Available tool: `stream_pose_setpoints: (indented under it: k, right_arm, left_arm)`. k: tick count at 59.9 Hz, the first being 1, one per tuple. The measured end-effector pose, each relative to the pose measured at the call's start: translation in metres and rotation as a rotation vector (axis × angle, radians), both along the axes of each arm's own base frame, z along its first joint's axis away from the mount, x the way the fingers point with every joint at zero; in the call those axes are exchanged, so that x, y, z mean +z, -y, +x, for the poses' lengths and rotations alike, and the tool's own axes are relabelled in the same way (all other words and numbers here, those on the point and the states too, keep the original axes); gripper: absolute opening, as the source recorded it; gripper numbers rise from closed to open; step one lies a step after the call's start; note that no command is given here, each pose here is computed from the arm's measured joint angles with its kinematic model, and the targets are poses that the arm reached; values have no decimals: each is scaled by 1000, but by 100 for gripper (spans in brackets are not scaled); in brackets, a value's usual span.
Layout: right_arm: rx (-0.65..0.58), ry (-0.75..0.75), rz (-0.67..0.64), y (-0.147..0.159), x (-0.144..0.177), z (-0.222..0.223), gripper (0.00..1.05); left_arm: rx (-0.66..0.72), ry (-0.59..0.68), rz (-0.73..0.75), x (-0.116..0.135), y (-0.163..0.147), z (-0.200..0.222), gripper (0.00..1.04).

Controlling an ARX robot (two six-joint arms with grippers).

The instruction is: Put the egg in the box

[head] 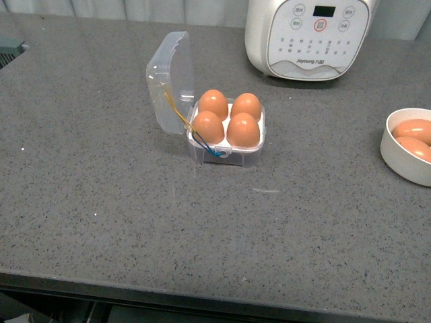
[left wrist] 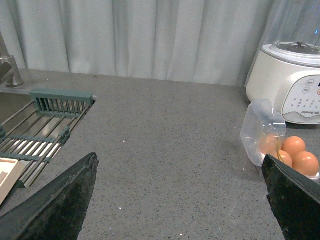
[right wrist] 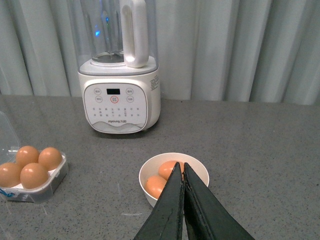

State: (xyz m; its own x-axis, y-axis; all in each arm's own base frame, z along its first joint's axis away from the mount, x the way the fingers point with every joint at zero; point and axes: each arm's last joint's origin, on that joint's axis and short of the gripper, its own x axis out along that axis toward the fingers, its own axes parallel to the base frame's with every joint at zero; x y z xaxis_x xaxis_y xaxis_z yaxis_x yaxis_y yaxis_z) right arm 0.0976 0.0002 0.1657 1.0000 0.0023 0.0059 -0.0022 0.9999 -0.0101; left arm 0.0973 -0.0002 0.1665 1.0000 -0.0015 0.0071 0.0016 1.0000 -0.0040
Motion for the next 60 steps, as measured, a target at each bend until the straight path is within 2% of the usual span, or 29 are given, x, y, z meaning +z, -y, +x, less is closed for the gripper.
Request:
stream_pose_setpoints:
  k: [16, 18, 25, 41, 51, 60]
  right_arm:
    - [0, -3, 0, 0, 0, 0, 1]
    - [0, -3, 0, 0, 0, 0, 4]
    - [1, -3, 0, 0, 0, 0, 25]
    - [1, -3, 0, 0, 0, 0, 68]
    - [1, -3, 0, 0, 0, 0, 97]
    - [1, -3, 1, 0, 0, 0, 95]
  left_arm:
    - [0, 0, 0, 0, 0, 0, 98]
    - [-11, -23, -7, -1, 0, 0, 98]
    - [-8, -186, -83, -7, -2, 12, 98]
    - [68, -294, -231, -4, -4, 79, 98]
    - [52, -428, -313, -21, 9, 128, 98]
    - [29, -468, -361, -32, 24, 163, 98]
